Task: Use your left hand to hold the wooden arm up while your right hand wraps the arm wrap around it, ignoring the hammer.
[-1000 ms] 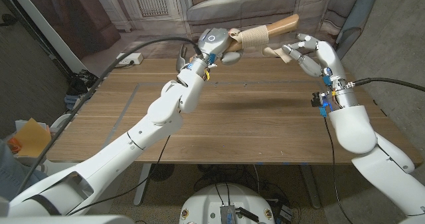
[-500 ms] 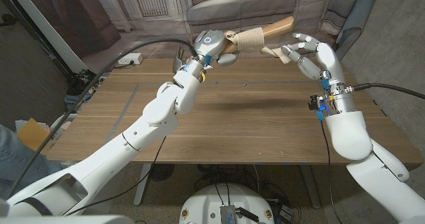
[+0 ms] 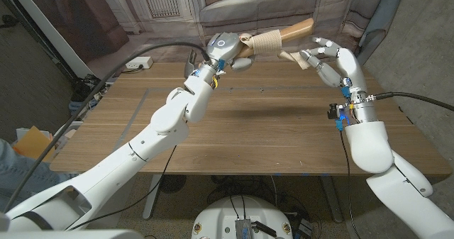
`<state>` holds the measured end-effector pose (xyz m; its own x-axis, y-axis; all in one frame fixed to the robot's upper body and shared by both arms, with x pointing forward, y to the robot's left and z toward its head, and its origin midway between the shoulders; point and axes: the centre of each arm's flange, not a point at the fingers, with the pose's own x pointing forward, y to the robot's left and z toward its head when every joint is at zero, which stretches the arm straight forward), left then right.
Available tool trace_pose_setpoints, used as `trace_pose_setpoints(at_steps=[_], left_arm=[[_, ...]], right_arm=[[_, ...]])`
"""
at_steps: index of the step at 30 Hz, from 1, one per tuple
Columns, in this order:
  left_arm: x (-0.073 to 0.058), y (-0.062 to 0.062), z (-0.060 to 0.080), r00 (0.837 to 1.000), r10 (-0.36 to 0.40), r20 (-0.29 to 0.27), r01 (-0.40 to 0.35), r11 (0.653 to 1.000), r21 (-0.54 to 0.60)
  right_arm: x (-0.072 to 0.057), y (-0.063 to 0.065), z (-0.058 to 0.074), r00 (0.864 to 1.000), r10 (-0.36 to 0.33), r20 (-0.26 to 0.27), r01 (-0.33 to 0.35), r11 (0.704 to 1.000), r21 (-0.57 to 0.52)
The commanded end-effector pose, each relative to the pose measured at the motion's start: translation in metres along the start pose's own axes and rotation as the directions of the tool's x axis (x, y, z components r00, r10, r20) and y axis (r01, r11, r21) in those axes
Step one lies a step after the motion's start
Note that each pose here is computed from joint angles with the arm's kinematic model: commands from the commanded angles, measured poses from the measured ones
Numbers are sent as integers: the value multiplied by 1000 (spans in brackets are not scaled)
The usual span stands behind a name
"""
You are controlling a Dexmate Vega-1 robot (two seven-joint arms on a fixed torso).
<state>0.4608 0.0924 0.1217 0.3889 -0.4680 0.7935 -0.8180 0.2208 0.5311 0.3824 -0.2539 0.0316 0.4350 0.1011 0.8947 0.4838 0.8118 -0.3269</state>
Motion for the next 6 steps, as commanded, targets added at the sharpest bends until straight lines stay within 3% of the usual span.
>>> trace_pose_setpoints(at_steps=[1, 6], left_arm=[[0, -3, 1, 1000, 0, 0, 0, 1000, 7], [1, -3, 2, 1000, 2, 7, -2, 1000, 3]], right_arm=[[2, 4, -5, 1000, -2, 3, 2, 1000, 16], [0, 3, -4, 1000, -8, 1, 8, 1000, 12]])
